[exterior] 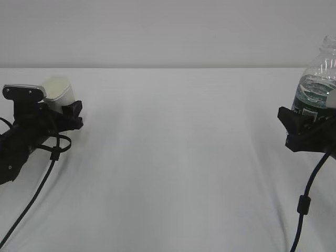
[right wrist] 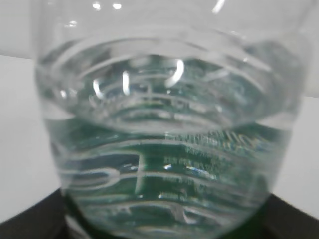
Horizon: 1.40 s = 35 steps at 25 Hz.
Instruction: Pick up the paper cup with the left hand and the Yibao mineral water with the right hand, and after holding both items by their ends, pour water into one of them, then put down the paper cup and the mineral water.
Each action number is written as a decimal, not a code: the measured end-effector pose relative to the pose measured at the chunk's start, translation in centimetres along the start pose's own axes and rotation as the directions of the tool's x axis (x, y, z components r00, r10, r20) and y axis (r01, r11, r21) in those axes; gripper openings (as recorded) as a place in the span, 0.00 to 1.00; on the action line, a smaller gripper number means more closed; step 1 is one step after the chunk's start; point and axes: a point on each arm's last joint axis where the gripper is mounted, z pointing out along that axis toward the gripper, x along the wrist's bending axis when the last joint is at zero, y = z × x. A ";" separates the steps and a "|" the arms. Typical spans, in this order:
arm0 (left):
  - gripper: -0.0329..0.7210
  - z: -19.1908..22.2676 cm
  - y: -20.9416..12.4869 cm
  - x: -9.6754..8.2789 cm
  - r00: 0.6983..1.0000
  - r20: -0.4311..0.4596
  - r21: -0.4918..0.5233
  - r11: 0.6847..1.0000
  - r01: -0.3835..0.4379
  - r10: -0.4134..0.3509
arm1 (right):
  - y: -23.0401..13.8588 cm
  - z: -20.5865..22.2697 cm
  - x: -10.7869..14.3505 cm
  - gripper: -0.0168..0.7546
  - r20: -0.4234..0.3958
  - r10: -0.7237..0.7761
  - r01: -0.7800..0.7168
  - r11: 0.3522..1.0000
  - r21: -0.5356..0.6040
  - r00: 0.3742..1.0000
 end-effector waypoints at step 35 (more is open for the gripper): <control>0.66 -2.0 6.3 -4.7 0.885 0.465 0.028 1.000 -0.002 -0.011 | 0.1 0.0 0.1 0.62 -0.013 -0.007 0.007 1.000 -0.007 1.000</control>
